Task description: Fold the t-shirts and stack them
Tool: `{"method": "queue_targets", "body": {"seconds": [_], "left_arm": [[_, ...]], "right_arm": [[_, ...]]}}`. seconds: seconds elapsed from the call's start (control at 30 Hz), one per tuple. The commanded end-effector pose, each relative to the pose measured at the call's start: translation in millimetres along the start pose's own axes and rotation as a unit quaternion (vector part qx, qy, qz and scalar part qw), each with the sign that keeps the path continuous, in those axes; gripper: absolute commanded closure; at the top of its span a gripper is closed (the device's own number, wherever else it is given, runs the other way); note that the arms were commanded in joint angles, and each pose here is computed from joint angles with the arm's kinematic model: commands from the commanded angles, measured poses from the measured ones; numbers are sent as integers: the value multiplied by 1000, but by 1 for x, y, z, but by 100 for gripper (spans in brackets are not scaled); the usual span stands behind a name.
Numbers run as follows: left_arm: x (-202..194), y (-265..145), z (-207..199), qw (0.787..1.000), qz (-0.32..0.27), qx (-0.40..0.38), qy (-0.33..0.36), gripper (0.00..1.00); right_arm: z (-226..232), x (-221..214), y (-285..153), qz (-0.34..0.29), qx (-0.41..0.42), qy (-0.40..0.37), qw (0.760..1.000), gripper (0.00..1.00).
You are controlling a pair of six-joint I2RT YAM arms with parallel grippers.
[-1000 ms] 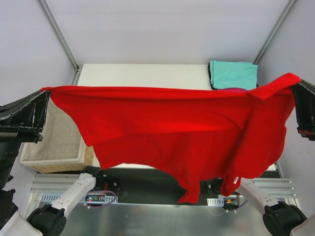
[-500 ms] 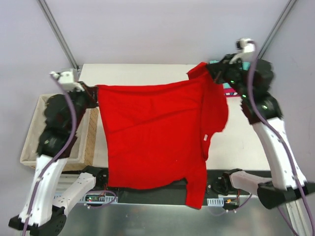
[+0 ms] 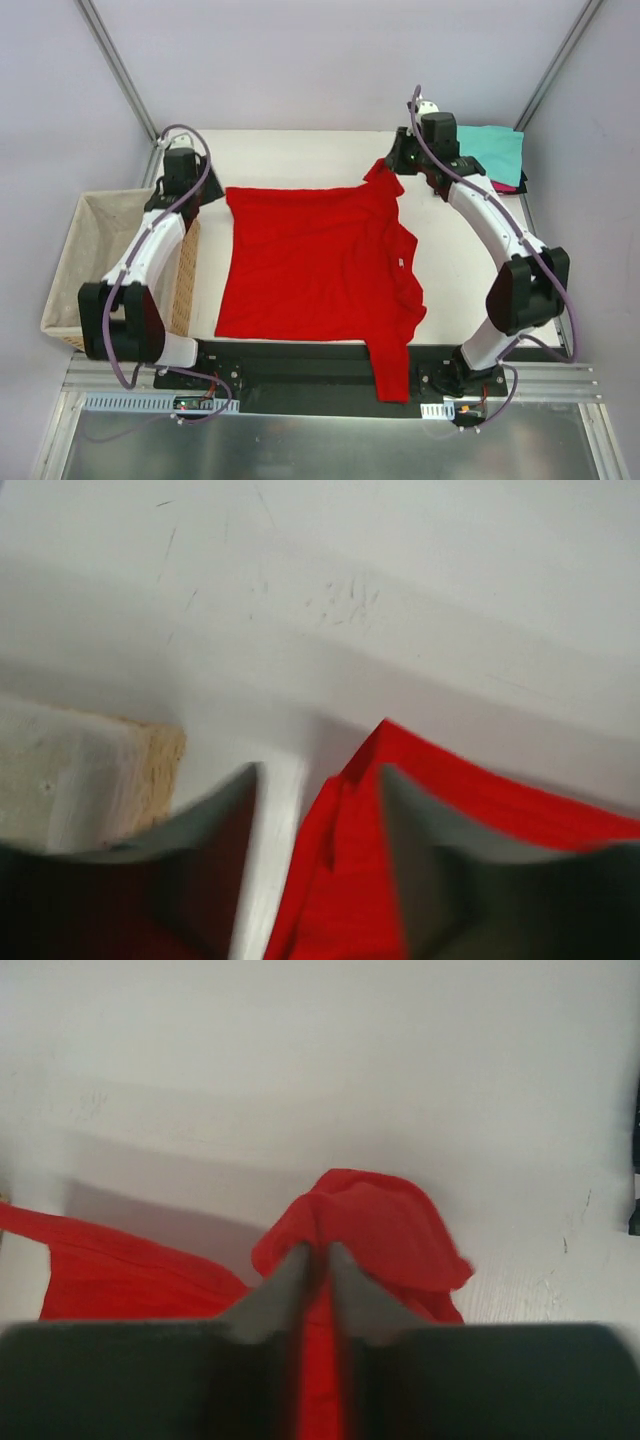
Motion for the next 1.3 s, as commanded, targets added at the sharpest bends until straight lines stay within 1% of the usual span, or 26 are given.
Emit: {"method": "queue_targets", "body": {"seconds": [0.0, 0.03, 0.07, 0.1, 0.13, 0.17, 0.2, 0.23, 0.27, 0.3, 0.37, 0.4, 0.43, 0.47, 0.5, 0.53, 0.57, 0.6, 0.63, 0.7, 0.73, 0.77, 0.87, 1.03, 1.23, 1.27], "left_arm": [[49, 20, -27, 998, -27, -51, 1, 1], [49, 24, -29, 999, -13, -52, 2, 1], [55, 24, -31, 999, -4, -50, 0, 1], [54, 26, -31, 999, 1, -48, -4, 1], [54, 22, -34, 998, 2, -59, -10, 1], [48, 18, -34, 998, 7, -62, -25, 1], [53, 6, -35, 997, -9, -68, -35, 1], [53, -1, -36, 996, -13, -71, -44, 1], [47, -6, -35, 995, -10, -72, -61, 1], [53, -23, -36, 994, -29, -81, -69, 1], [43, -35, -34, 992, -26, -87, -88, 1], [44, -54, -37, 989, -37, -108, -97, 1], [28, -56, -35, 987, -19, -112, -116, 1], [20, -62, -35, 985, -13, -119, -126, 1], [15, -75, -37, 982, -17, -135, -134, 1], [-6, -76, -41, 981, 12, -147, -129, 1], [-16, -80, -42, 981, 29, -145, -122, 1], [-26, -84, -42, 983, 44, -137, -117, 1], [-49, -86, -45, 983, 86, -131, -99, 1], [-72, -86, -45, 980, 132, -121, -86, 1], [-91, -86, -41, 977, 165, -110, -82, 1], [-103, -86, -42, 974, 184, -108, -76, 1], [-136, -83, -34, 965, 235, -88, -72, 1], [-174, -79, -19, 951, 298, -49, -62, 1], [-195, -79, -13, 943, 327, -34, -50, 1], [-196, -79, -13, 942, 330, -33, -48, 1]], "right_arm": [[7, 54, -4, -60, -12, -18, 998, 43], [7, 62, -7, -66, -23, -21, 997, 25], [7, 62, -8, -65, -30, -25, 997, 3], [7, 61, -10, -70, -34, -32, 996, 3], [6, 58, -21, -80, -48, -34, 995, 3], [7, 57, -26, -88, -50, -36, 994, 3], [10, 60, -33, -106, -48, -38, 993, 3], [16, 64, -51, -126, -46, -40, 990, 3], [17, 57, -54, -123, -45, -41, 990, 3], [19, 54, -61, -120, -46, -41, 991, 3], [28, 48, -77, -111, -41, -43, 992, 3], [29, 38, -81, -91, -41, -44, 994, 3], [38, 28, -85, -83, -37, -46, 995, 3], [42, 23, -97, -88, -34, -47, 994, 3], [41, 1, -95, -68, -37, -50, 996, 3], [47, -10, -97, -63, -38, -54, 996, 3], [50, -19, -104, -58, -34, -48, 997, 3], [48, -42, -100, -23, -42, -52, 998, 4], [53, -54, -100, -7, -45, -50, 998, 3], [48, -85, -97, 45, -76, -59, 994, 3], [50, -97, -98, 54, -90, -73, 992, 3], [48, -105, -99, 60, -101, -78, 990, 3], [42, -127, -101, 77, -107, -67, 989, 3], [38, -152, -103, 115, -116, -46, 985, 3], [34, -177, -99, 150, -133, -53, 978, 4], [32, -183, -97, 165, -143, -60, 974, 3]]}}
Point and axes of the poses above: each gripper's point midway between its finger pads, its own y axis out along the fingers, its own z axis along the line the jaws close on, x = y × z, the point moved 6 cm from there along -y, back along the fingers, and after that the axes turned 1 degree about y, right-handed, at the moved point
